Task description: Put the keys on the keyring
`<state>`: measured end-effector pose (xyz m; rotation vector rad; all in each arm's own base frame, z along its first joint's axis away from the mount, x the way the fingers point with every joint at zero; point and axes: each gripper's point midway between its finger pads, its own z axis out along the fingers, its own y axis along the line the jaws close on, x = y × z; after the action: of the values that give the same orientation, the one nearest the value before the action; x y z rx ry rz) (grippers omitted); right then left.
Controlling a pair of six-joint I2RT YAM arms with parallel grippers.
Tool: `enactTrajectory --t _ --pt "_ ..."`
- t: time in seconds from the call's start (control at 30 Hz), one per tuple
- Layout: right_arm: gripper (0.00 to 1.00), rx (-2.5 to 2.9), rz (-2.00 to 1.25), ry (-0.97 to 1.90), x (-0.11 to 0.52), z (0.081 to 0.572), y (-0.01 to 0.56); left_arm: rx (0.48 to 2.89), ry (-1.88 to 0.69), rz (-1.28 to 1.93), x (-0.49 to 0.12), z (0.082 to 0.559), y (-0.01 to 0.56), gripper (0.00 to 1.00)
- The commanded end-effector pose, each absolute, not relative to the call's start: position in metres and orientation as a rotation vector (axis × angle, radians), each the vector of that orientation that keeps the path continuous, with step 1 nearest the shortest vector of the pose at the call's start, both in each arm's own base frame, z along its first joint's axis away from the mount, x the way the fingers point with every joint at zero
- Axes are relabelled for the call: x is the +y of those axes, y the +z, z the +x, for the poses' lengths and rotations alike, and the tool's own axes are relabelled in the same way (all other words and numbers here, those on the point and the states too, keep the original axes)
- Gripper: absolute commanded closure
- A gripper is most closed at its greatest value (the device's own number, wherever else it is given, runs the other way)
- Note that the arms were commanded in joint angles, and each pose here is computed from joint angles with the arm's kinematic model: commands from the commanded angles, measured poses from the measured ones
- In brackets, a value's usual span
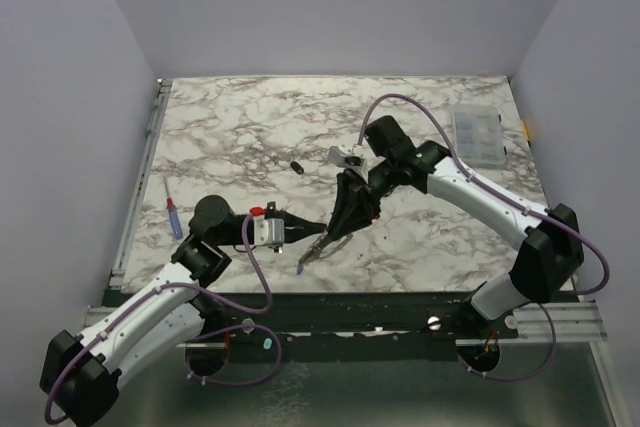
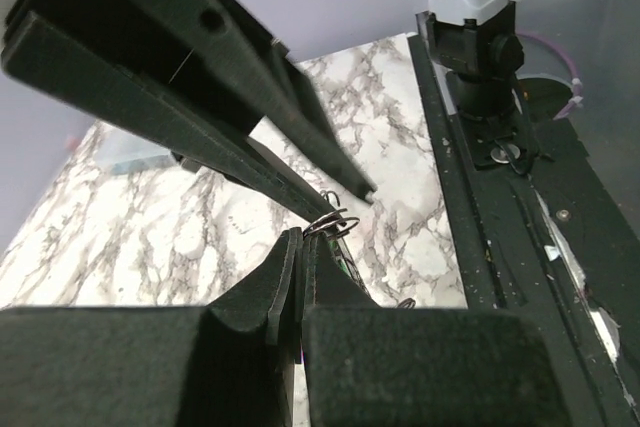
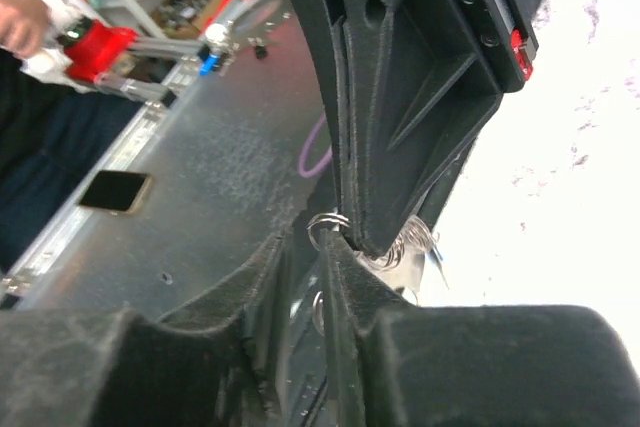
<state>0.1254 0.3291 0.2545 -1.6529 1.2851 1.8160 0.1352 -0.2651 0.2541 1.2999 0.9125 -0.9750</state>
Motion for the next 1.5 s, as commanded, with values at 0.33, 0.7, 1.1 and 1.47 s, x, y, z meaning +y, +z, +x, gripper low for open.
enactTrajectory --t 0.33,0.7,1.1,1.47 --pt "0.55 1.306 -1.471 1.348 0.330 0.159 0.281 0.947 -0.874 1.180 -0.258 0.158 0.274 1.00" --pt "0.54 1.262 -1.105 1.045 0.322 0.209 0.296 1.109 -0.853 0.881 -0.250 0.198 0.299 1.00" --pt "0.55 1.115 -0.946 1.084 0.316 0.206 0.308 1.186 -0.911 0.570 -0.234 0.217 0.310 1.00" --pt "0.61 1.025 -0.949 1.114 0.325 0.206 0.322 1.124 -1.020 0.410 -0.228 0.216 0.319 1.00"
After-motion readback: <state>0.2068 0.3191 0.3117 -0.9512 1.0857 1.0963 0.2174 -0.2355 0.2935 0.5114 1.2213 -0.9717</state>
